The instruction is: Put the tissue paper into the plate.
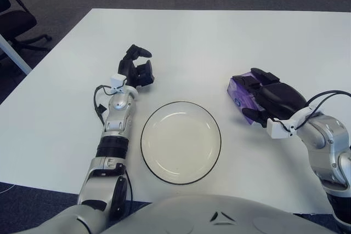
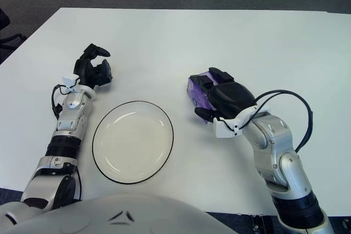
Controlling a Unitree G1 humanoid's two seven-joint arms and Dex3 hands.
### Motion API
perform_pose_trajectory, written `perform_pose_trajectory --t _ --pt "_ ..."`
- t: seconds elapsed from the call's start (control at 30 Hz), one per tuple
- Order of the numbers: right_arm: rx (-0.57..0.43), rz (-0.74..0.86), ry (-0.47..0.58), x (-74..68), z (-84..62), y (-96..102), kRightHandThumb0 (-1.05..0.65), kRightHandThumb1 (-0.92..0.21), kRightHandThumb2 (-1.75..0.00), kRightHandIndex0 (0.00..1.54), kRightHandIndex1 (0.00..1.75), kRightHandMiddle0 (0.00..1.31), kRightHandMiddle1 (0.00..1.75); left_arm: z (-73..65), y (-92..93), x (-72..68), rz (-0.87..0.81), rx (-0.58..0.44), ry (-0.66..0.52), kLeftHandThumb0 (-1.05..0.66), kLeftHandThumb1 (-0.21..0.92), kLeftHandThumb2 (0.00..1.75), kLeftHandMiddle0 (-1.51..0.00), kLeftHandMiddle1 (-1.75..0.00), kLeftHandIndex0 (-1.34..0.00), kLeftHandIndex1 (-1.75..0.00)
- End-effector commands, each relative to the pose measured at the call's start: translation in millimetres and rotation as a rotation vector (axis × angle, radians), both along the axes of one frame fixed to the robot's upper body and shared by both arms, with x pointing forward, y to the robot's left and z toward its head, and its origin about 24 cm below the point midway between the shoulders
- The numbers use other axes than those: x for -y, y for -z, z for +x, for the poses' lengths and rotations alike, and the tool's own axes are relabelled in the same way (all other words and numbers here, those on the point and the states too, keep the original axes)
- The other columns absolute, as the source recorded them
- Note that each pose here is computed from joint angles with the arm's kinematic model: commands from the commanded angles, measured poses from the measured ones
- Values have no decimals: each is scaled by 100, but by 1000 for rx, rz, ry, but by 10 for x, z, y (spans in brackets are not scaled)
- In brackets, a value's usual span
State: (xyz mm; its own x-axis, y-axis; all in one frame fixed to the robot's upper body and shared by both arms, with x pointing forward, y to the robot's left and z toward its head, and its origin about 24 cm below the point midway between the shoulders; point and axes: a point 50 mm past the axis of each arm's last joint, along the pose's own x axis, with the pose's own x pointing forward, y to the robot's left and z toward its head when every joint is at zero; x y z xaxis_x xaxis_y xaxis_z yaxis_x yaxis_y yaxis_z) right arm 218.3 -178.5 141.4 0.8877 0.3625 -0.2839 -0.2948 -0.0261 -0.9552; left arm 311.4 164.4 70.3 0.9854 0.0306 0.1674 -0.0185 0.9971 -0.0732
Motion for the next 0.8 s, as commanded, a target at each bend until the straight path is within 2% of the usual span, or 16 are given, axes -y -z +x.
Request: perform_pose_trajectory --t 0.0,0.3,0.47,0.77 --pt "-165 -32 -2 34 26 194 -100 -92 -102 0 0 0 11 -217 439 63 -43 -155 -19 -46 38 124 -129 -175 -56 -175" --pt "-197 32 -46 53 204 309 -98 -92 -96 0 0 0 4 -214 446 55 -40 -153 -13 -45 41 121 -130 -175 -54 -175" --pt "-183 86 -87 73 357 405 -96 -92 -94 0 0 0 6 -218 441 53 -47 -149 -7 -45 42 119 -130 -175 -53 -175" --pt "-126 164 -166 69 540 475 -97 -92 -97 2 1 0 13 -229 442 53 -45 -144 -2 -44 44 117 -130 -175 -52 -175"
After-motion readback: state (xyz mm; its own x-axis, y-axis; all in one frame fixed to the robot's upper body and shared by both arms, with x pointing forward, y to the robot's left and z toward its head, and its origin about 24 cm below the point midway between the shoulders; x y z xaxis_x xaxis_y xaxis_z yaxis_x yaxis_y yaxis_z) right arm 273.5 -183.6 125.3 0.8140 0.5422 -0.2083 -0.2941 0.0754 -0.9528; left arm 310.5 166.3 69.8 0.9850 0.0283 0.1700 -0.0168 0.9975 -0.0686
